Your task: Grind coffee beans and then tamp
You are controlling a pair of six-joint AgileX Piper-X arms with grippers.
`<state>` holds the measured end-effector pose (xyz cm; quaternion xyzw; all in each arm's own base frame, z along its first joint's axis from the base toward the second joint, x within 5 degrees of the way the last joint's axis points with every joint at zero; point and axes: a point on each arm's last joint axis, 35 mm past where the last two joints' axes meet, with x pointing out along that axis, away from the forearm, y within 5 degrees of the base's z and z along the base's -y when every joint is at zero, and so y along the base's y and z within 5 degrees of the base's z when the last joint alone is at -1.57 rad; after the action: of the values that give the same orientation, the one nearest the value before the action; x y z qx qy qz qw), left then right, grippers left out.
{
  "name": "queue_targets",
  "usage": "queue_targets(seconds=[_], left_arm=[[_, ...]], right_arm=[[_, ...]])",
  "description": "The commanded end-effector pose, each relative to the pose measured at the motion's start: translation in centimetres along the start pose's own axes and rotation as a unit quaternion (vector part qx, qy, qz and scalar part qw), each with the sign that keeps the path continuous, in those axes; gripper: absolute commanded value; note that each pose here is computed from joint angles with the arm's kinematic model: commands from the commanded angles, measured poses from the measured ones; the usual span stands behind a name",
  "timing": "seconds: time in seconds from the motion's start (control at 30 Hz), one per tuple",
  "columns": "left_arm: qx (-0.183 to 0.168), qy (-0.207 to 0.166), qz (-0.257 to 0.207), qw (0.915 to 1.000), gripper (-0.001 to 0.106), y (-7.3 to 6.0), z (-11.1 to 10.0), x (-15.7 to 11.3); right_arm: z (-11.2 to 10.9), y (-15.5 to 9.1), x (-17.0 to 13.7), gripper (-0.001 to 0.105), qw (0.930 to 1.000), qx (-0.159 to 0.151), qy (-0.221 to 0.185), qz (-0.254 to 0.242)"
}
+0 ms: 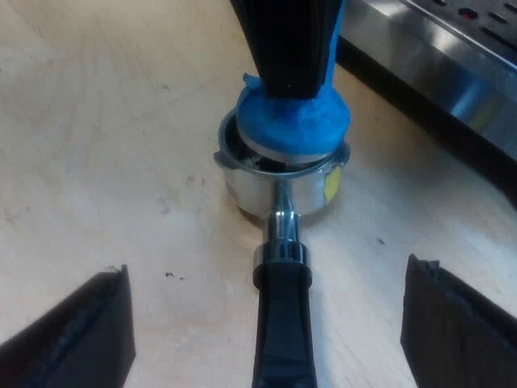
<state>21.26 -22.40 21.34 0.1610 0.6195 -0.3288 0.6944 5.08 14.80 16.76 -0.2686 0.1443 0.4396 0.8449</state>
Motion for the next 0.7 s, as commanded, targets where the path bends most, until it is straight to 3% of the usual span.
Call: queue_targets(seconds=[0.03, 0.7], left_arm=[[-0.002, -0.005, 0.004, 1.0000, 0.000, -0.1, 0.2, -0.1], [-0.006, 0.020, -0.003, 0.9998, 0.000, 0.9, -3.2, 4.1]], right_arm=[[0.1, 0.0, 0.0, 0.071, 1.0000, -0.003, -0.006, -0.004], [0.1, 0.0, 0.0, 0.071, 1.0000, -0.003, -0.006, -0.004]])
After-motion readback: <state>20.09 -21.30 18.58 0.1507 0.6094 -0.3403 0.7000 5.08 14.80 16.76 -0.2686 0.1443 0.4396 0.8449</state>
